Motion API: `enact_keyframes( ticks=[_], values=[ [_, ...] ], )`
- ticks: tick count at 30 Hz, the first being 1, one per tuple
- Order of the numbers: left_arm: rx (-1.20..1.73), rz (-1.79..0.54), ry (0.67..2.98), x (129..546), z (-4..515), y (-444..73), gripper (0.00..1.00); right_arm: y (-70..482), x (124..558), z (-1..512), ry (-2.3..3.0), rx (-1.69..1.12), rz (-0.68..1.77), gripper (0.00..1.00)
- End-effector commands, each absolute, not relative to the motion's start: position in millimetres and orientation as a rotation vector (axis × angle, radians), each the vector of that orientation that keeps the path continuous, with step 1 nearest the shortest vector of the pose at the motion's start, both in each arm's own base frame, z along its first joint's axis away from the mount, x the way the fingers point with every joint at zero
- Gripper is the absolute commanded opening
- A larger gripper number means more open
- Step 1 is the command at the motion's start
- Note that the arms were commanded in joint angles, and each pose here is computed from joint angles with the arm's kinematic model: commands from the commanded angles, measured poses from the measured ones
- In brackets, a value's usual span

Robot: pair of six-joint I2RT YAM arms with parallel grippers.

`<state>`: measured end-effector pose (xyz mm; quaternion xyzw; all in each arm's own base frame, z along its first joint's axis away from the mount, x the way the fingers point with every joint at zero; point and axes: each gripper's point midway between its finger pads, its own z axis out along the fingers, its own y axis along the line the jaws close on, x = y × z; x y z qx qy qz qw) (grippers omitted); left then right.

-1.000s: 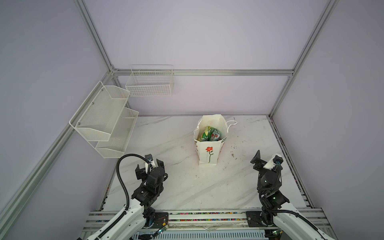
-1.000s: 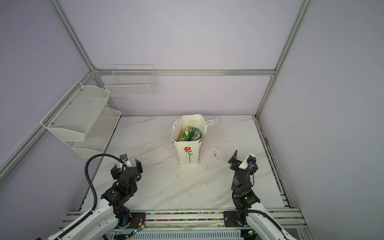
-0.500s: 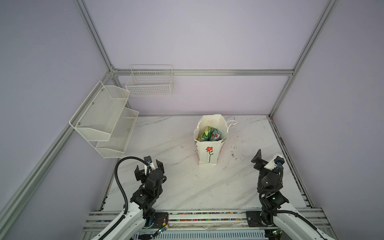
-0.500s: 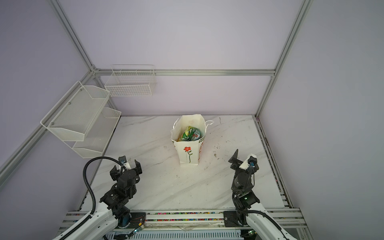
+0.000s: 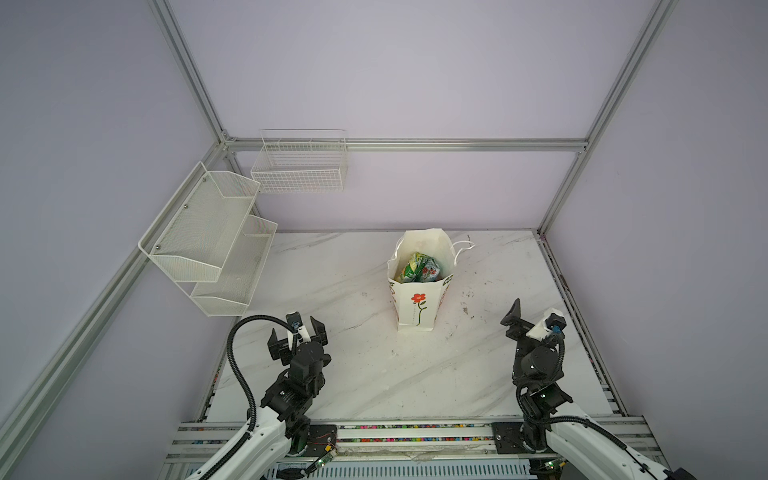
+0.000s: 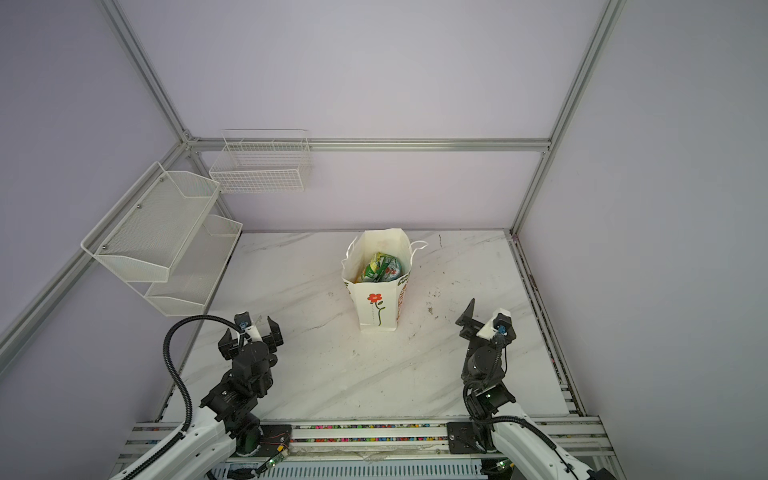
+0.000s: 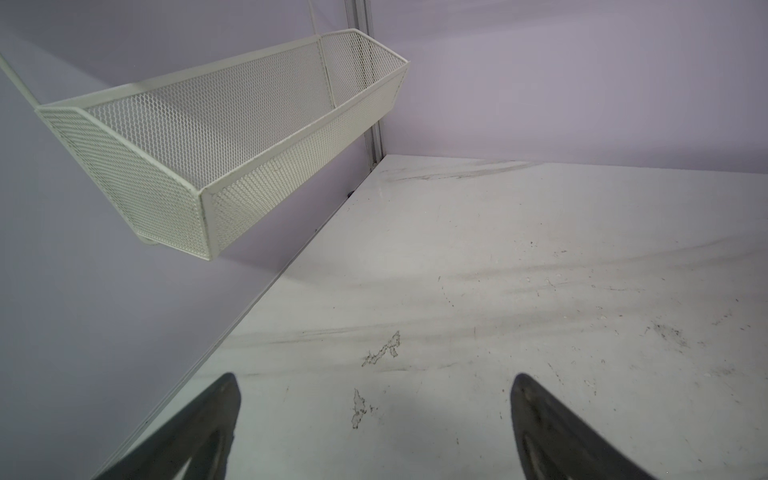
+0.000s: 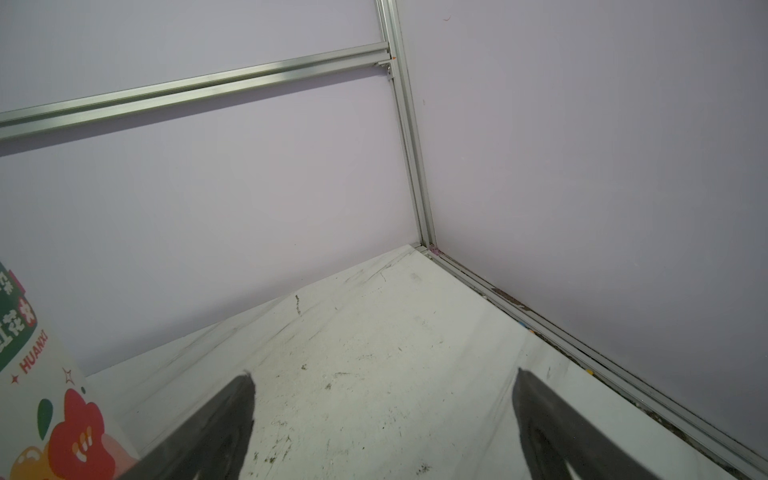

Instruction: Place the snacks into the paper bag

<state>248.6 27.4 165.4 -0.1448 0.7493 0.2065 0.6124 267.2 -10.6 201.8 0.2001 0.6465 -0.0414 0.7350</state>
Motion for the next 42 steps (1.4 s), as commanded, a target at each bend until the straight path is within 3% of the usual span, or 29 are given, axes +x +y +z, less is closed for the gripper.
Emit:
enact_keyframes(
  ticks=[1, 42],
  values=[
    [-0.347, 0.502, 1.696, 248.4, 162.5, 30.4, 1.00, -10.9, 267.6, 213.3, 1.367, 0.445, -0.078, 0.97],
    [-0.392, 0.501, 1.700, 281.8, 158.4, 44.8, 0.99, -7.0, 311.9, 201.3, 1.399, 0.406, -0.078, 0.97]
  ],
)
